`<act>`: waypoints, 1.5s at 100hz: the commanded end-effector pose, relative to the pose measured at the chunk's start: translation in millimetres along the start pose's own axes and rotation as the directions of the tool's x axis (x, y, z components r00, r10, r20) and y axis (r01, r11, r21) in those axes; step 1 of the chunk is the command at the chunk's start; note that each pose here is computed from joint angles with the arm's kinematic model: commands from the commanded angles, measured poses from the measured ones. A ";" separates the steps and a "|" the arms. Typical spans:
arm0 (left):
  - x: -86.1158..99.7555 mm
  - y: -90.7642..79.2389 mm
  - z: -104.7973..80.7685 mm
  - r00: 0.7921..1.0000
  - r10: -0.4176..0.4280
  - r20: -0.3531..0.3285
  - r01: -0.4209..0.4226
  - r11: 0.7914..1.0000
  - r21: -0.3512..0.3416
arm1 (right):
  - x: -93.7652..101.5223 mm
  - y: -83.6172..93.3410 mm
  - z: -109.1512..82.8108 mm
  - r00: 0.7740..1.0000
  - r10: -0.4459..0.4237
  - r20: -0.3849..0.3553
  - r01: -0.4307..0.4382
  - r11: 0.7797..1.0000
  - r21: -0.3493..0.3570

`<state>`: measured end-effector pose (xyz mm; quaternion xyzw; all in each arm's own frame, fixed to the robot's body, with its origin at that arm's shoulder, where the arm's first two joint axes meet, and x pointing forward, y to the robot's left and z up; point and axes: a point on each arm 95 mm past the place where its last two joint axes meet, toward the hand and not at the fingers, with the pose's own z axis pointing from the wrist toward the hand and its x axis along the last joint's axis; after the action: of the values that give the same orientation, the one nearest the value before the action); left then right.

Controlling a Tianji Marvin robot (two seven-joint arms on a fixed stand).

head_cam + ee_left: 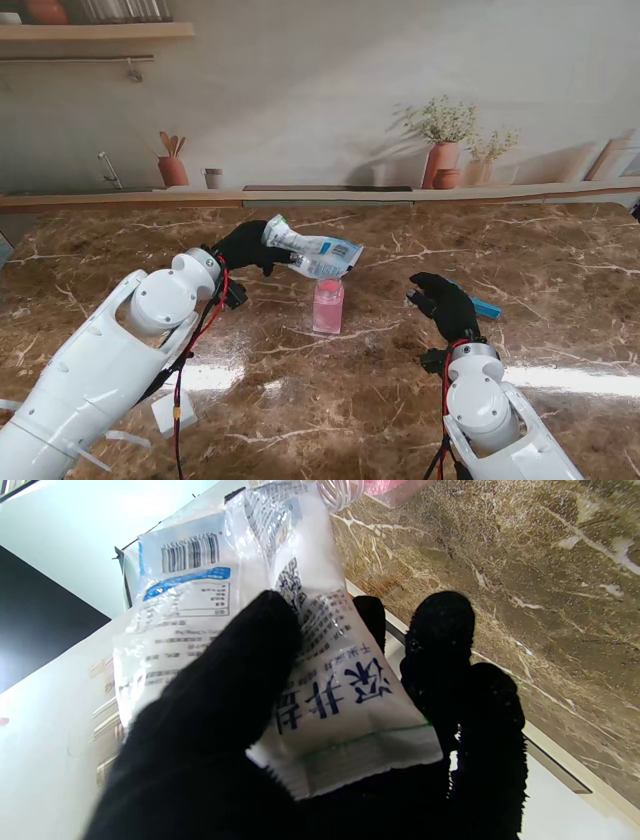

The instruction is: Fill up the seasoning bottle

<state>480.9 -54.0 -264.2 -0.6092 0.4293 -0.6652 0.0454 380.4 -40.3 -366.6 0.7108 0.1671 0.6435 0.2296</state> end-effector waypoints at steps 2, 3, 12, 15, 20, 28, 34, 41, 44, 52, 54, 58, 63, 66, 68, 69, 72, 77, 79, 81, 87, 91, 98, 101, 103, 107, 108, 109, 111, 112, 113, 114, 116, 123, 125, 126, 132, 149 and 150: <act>5.0 -4.5 0.2 1.000 0.026 -0.014 -0.026 1.000 -0.002 | -5.7 -3.7 -3.1 1.000 0.010 0.020 -0.010 1.000 0.014; 4.9 -4.6 0.2 1.000 0.027 -0.014 -0.027 1.000 -0.002 | -5.8 -3.7 -3.2 1.000 0.010 0.020 -0.010 1.000 0.014; 5.0 -5.3 -0.6 0.999 0.032 -0.013 -0.032 0.999 -0.005 | -6.1 -3.5 -3.4 1.000 0.010 0.020 -0.011 1.000 0.013; 5.2 -5.3 -1.1 0.999 0.034 -0.012 -0.034 0.999 -0.006 | -6.2 -3.5 -3.4 1.000 0.011 0.020 -0.012 1.000 0.013; 5.5 -5.2 -1.6 0.999 0.039 -0.011 -0.039 0.999 -0.007 | -6.2 -3.5 -3.4 1.000 0.012 0.020 -0.013 1.000 0.012; 5.9 -4.8 -2.0 0.999 0.039 -0.011 -0.040 0.999 -0.009 | -6.2 -3.7 -3.3 1.000 0.014 0.020 -0.014 1.000 0.014; 6.4 -4.5 -1.9 0.999 0.042 -0.012 -0.042 0.999 -0.009 | -6.2 -3.8 -3.2 1.000 0.014 0.020 -0.014 1.000 0.015; 6.8 -4.7 -1.6 0.999 0.044 -0.014 -0.045 0.999 -0.011 | -6.5 -3.7 -3.0 1.000 0.013 0.020 -0.013 1.000 0.015; 6.9 -4.8 -1.5 0.999 0.047 -0.015 -0.047 0.999 -0.012 | -6.6 -3.6 -2.9 1.000 0.013 0.020 -0.014 1.000 0.015; 7.2 -5.0 -1.4 0.999 0.051 -0.016 -0.051 0.999 -0.013 | -7.0 -3.2 -2.7 1.000 0.013 0.021 -0.013 1.000 0.014; 7.4 -5.0 -1.5 0.999 0.051 -0.016 -0.051 0.999 -0.014 | -7.1 -3.1 -2.8 1.000 0.013 0.021 -0.013 1.000 0.014; 7.9 -5.0 -1.7 0.998 0.052 -0.017 -0.053 0.999 -0.014 | -7.3 -2.9 -2.9 1.000 0.012 0.021 -0.012 1.000 0.013; 8.7 -5.6 -2.0 0.998 0.060 -0.018 -0.060 0.998 -0.014 | -7.4 -2.7 -2.9 1.000 0.011 0.021 -0.012 1.000 0.012; 9.3 -6.1 -2.2 0.998 0.068 -0.019 -0.068 0.998 -0.014 | -7.5 -2.7 -3.0 1.000 0.011 0.021 -0.011 1.000 0.012; 9.7 -6.5 -2.2 0.997 0.074 -0.021 -0.074 0.997 -0.013 | -7.5 -2.6 -3.0 1.000 0.011 0.021 -0.011 1.000 0.011; 10.0 -6.6 -2.2 0.997 0.077 -0.022 -0.077 0.997 -0.013 | -7.5 -2.6 -2.9 1.000 0.011 0.021 -0.011 1.000 0.011; 10.7 -7.0 -2.2 0.996 0.085 -0.024 -0.085 0.996 -0.011 | -7.6 -2.7 -2.9 1.000 0.011 0.021 -0.011 1.000 0.012; 11.9 -7.8 -2.1 0.995 0.097 -0.027 -0.098 0.995 -0.012 | -7.6 -2.9 -2.9 1.000 0.012 0.020 -0.012 1.000 0.012; 12.3 -8.0 -2.0 0.994 0.102 -0.028 -0.102 0.995 -0.014 | -7.6 -3.0 -2.9 1.000 0.012 0.020 -0.012 1.000 0.013; 12.6 -8.2 -2.0 0.994 0.107 -0.029 -0.107 0.994 -0.015 | -7.6 -3.1 -2.8 1.000 0.012 0.020 -0.012 1.000 0.013; 13.2 -8.5 -1.6 0.992 0.119 -0.031 -0.119 0.993 -0.017 | -7.7 -3.4 -2.8 1.000 0.014 0.020 -0.014 1.000 0.014; 13.4 -8.3 -1.2 0.992 0.120 -0.032 -0.121 0.993 -0.016 | -7.7 -3.6 -2.9 1.000 0.015 0.021 -0.015 1.000 0.014; 13.8 -7.5 -0.8 0.993 0.117 -0.032 -0.118 0.993 -0.011 | -8.1 -3.7 -3.0 1.000 0.014 0.021 -0.014 1.000 0.015; 13.9 -7.3 -0.7 0.993 0.117 -0.032 -0.117 0.993 -0.011 | -8.2 -3.7 -3.1 1.000 0.014 0.022 -0.015 1.000 0.015; 13.9 -7.1 -0.7 0.993 0.117 -0.033 -0.117 0.993 -0.010 | -8.2 -3.7 -3.1 1.000 0.014 0.022 -0.015 1.000 0.015; 13.9 -6.8 -0.5 0.992 0.118 -0.033 -0.119 0.993 -0.009 | -8.4 -3.5 -3.2 1.000 0.014 0.023 -0.015 1.000 0.015; 13.9 -6.7 -0.5 0.992 0.119 -0.034 -0.119 0.993 -0.009 | -8.4 -3.5 -3.2 1.000 0.014 0.023 -0.015 1.000 0.015; 13.9 -6.7 -0.4 0.992 0.119 -0.034 -0.120 0.993 -0.008 | -8.4 -3.4 -3.3 1.000 0.014 0.023 -0.015 1.000 0.015; 13.9 -6.6 -0.3 0.992 0.120 -0.035 -0.120 0.993 -0.006 | -8.5 -3.3 -3.3 1.000 0.015 0.024 -0.015 1.000 0.015; 13.9 -6.5 -0.2 0.992 0.120 -0.035 -0.120 0.993 -0.005 | -8.5 -3.2 -3.4 1.000 0.015 0.024 -0.015 1.000 0.014; 14.0 -6.4 -0.2 0.992 0.120 -0.035 -0.120 0.993 -0.004 | -8.5 -3.2 -3.4 1.000 0.015 0.024 -0.015 1.000 0.014; 14.0 -6.4 -0.1 0.992 0.120 -0.036 -0.120 0.993 -0.003 | -8.5 -3.1 -3.4 1.000 0.015 0.024 -0.015 1.000 0.014; 14.1 -6.3 0.0 0.992 0.120 -0.036 -0.120 0.993 -0.002 | -8.5 -3.1 -3.4 1.000 0.015 0.024 -0.015 1.000 0.014; 14.6 -6.4 0.3 0.992 0.119 -0.038 -0.119 0.993 0.000 | -8.6 -2.9 -3.3 1.000 0.015 0.024 -0.015 1.000 0.013; 14.9 -6.6 0.3 0.992 0.119 -0.039 -0.119 0.993 -0.001 | -8.6 -2.9 -3.3 1.000 0.015 0.024 -0.016 1.000 0.013; 15.1 -6.8 0.3 0.992 0.119 -0.039 -0.119 0.993 -0.002 | -8.6 -2.9 -3.3 1.000 0.016 0.024 -0.016 1.000 0.013; 16.4 -7.6 -0.3 0.992 0.119 -0.040 -0.120 0.993 -0.014 | -8.6 -3.1 -3.2 1.000 0.017 0.024 -0.017 1.000 0.012; 18.0 -8.8 -2.6 0.994 0.105 -0.041 -0.107 0.992 -0.061 | -8.8 -3.8 -3.2 0.999 0.021 0.026 -0.022 1.000 0.013; 18.0 -8.8 -2.6 0.994 0.104 -0.041 -0.106 0.993 -0.060 | -8.8 -3.8 -3.2 0.999 0.022 0.026 -0.022 1.000 0.013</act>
<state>477.1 -58.4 -250.5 -0.5775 0.4883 -0.6526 0.0475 379.8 -43.0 -369.0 0.7138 0.1603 0.6424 0.2280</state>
